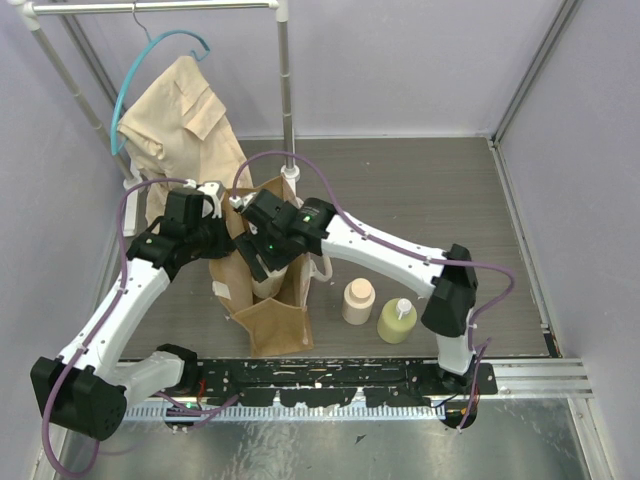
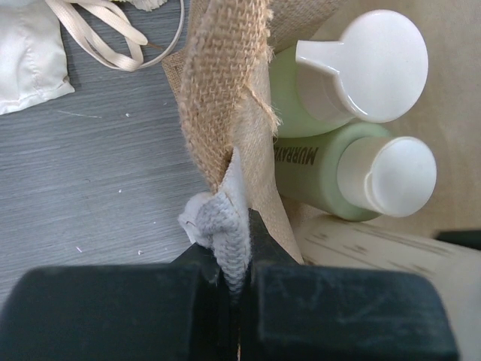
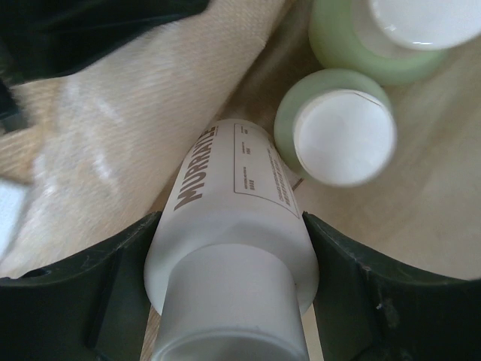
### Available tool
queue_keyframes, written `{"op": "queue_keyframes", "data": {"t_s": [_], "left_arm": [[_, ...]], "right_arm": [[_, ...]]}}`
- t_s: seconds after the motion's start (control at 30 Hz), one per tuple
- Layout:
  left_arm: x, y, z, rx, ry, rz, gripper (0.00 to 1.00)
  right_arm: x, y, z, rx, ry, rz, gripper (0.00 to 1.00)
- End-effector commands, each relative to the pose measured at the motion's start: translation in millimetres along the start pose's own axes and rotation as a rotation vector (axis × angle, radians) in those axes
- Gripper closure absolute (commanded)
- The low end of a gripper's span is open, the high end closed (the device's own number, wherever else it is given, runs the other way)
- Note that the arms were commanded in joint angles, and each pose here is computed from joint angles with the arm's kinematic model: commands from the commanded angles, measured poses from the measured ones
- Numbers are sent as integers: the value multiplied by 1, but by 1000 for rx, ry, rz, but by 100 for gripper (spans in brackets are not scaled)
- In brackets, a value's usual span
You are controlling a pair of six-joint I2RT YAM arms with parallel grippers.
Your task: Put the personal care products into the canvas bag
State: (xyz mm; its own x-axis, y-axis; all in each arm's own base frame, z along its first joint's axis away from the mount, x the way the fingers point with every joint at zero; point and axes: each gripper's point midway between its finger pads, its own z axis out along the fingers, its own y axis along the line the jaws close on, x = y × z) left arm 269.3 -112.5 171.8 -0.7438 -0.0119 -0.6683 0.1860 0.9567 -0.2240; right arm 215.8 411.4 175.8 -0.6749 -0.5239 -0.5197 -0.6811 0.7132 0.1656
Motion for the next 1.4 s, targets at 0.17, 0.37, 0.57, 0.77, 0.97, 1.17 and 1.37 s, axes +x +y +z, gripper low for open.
{"op": "queue_keyframes", "data": {"t_s": [0.17,0.37,0.57,0.77,0.97,1.17,1.37], "left_arm": [[5,0,1,12,14,3,100],[7,1,1,4,20,6,100],[5,1,-1,3,13,8,100],[5,1,-1,3,15,7,100],[5,1,0,2,18,6,100],[6,1,2,0,24,4,100],[6,1,3,3,23,-1,100]], "right_arm": [[-25,-21,-1,60,-82,10,99],[-18,-34,22,95,-38,17,99],[-5,-43,45,121,15,17,99],[11,-47,59,133,64,13,99],[2,-46,47,131,28,8,61],[-18,-43,12,122,-69,13,19],[-36,-38,-37,84,-192,8,0]]}}
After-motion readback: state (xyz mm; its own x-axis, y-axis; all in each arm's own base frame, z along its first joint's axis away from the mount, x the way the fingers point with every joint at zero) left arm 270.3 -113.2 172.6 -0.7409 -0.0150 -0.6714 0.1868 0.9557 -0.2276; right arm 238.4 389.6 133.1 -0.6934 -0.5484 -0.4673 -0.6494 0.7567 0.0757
